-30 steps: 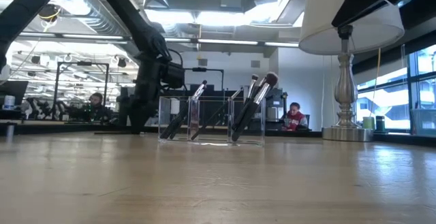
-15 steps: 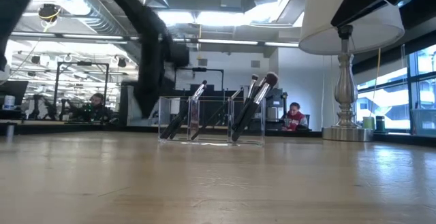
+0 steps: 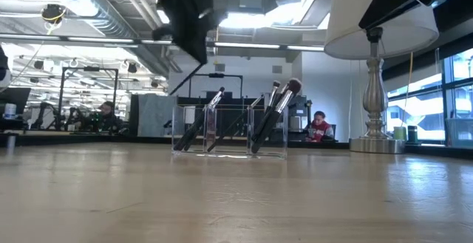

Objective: Put items in baskets/containers
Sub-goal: Put the eyeshadow brush into the transparent organizer

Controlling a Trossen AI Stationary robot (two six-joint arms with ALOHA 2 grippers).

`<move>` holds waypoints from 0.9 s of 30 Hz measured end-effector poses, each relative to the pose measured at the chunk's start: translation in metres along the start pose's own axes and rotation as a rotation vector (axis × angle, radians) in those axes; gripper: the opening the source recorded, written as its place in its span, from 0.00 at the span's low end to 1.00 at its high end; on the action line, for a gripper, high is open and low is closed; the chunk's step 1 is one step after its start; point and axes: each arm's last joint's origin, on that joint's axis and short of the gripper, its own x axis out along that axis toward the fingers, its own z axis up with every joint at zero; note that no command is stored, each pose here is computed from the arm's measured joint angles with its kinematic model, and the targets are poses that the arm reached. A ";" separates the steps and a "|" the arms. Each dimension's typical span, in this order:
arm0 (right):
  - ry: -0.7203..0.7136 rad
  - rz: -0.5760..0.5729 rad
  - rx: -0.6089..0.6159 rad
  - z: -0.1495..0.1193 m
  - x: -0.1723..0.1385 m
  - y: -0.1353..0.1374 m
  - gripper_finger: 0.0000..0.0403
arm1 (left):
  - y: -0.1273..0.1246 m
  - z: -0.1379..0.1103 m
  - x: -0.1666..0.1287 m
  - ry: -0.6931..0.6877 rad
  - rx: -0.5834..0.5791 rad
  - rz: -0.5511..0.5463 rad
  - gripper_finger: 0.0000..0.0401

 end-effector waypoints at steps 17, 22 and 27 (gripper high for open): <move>0.021 0.017 0.010 0.000 0.000 0.001 0.29 | -0.080 -0.060 -0.007 -0.169 -0.037 0.048 0.04; 0.045 0.031 0.017 -0.001 0.000 0.002 0.29 | -0.090 -0.074 0.008 -0.145 -0.024 0.079 0.05; 0.058 0.036 0.013 -0.001 0.000 0.002 0.29 | -0.091 -0.076 0.008 -0.156 -0.057 0.083 0.14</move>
